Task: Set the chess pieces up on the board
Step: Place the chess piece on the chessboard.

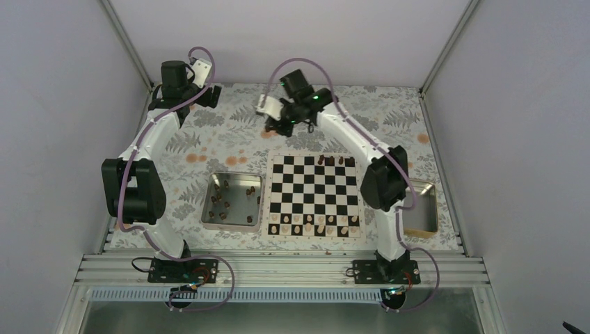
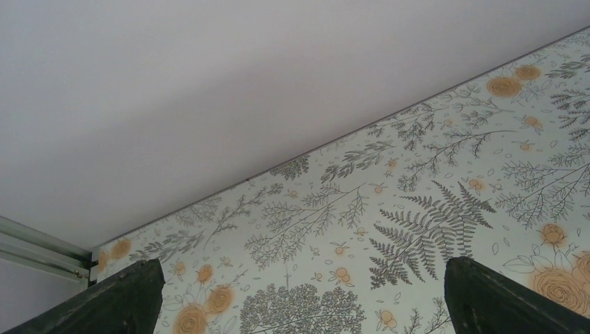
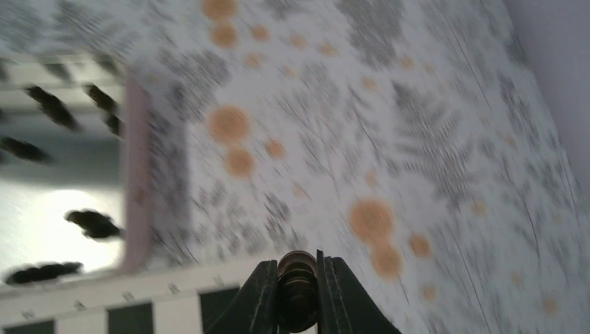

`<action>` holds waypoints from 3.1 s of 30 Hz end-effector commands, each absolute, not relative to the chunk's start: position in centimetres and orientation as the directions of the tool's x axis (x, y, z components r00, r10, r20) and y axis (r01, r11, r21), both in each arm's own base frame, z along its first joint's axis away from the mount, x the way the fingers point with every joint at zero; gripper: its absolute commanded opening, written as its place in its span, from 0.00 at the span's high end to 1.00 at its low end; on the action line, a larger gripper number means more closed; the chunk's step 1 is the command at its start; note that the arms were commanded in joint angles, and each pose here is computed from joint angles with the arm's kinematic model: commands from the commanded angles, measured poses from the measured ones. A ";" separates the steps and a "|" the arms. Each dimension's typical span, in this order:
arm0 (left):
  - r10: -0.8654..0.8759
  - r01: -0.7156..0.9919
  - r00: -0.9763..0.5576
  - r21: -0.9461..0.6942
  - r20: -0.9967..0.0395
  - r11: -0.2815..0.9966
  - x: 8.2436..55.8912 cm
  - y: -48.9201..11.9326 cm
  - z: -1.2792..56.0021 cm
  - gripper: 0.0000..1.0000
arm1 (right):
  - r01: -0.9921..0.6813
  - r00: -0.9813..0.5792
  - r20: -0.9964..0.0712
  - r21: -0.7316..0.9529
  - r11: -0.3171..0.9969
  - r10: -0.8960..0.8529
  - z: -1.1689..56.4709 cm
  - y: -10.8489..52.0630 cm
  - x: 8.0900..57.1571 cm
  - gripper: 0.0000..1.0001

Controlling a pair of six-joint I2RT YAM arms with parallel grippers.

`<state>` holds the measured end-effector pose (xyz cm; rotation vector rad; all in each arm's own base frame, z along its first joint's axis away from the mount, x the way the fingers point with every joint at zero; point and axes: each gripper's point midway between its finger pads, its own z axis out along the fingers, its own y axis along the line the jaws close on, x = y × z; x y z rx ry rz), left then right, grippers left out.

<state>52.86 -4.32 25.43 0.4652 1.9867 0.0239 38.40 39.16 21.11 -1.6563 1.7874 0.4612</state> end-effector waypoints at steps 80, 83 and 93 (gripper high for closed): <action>0.366 0.329 -0.367 0.248 -0.855 0.911 53.6 -6.3 25.4 0.00 | -0.932 -0.351 -0.388 0.055 0.358 -0.852 3.9 23.4 39.4 0.90; 0.366 0.330 -0.368 0.249 -0.855 0.911 53.6 -6.4 25.4 0.00 | -0.932 -0.353 -0.379 0.057 0.359 -0.855 3.5 23.2 39.2 0.89; 0.369 0.332 -0.366 0.251 -0.854 0.909 53.6 -6.5 25.4 0.00 | -0.931 -0.354 -0.366 0.052 0.361 -0.861 2.8 22.9 39.1 0.85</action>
